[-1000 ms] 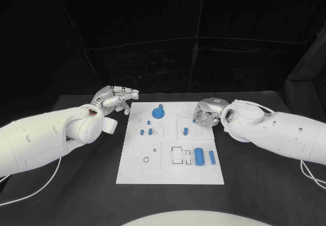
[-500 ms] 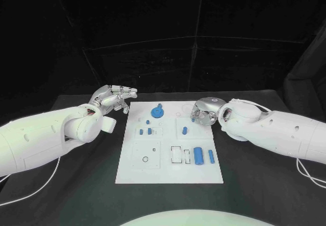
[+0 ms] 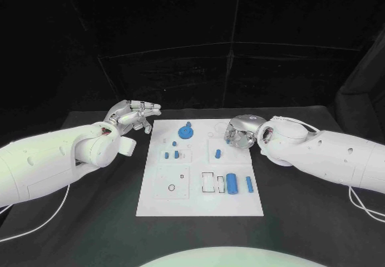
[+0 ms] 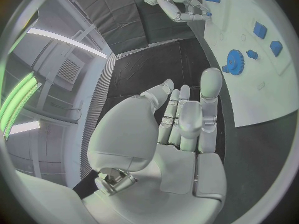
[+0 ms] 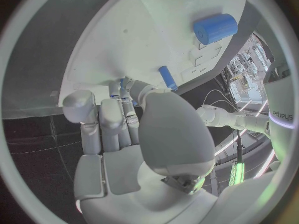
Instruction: Assemble the parts on the task board
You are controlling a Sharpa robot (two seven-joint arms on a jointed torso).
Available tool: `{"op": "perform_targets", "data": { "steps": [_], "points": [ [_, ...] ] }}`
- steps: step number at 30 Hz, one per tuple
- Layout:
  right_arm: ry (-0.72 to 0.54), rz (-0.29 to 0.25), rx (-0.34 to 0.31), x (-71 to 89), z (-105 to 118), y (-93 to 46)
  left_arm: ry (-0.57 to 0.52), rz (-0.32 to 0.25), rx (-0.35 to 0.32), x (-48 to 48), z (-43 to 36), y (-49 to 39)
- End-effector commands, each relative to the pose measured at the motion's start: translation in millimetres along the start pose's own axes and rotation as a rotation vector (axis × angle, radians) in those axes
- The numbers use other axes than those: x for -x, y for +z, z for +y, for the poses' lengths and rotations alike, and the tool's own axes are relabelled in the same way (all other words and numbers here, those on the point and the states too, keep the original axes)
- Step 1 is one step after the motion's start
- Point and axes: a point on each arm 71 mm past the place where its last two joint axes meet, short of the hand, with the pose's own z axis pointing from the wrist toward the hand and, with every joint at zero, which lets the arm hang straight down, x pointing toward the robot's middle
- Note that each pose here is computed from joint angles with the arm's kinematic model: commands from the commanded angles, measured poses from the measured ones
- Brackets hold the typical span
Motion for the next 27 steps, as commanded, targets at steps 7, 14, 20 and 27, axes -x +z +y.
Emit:
{"op": "perform_targets", "data": {
  "steps": [7,14,20,27],
  "points": [
    [-0.001,0.038,0.011,-4.8,3.2,0.8,-0.012,0.013,0.005,0.0,-0.5,0.3],
    [-0.020,0.051,0.001,-5.8,3.8,1.8,-0.013,0.015,0.007,-0.5,-0.4,0.4],
    [-0.029,0.045,-0.013,-5.3,4.3,2.0,-0.013,0.016,0.009,-0.7,-0.5,0.1],
    [-0.046,0.002,-0.022,-2.2,5.6,1.9,-0.013,0.016,0.011,-0.5,-0.5,-0.1]
  ]
}}
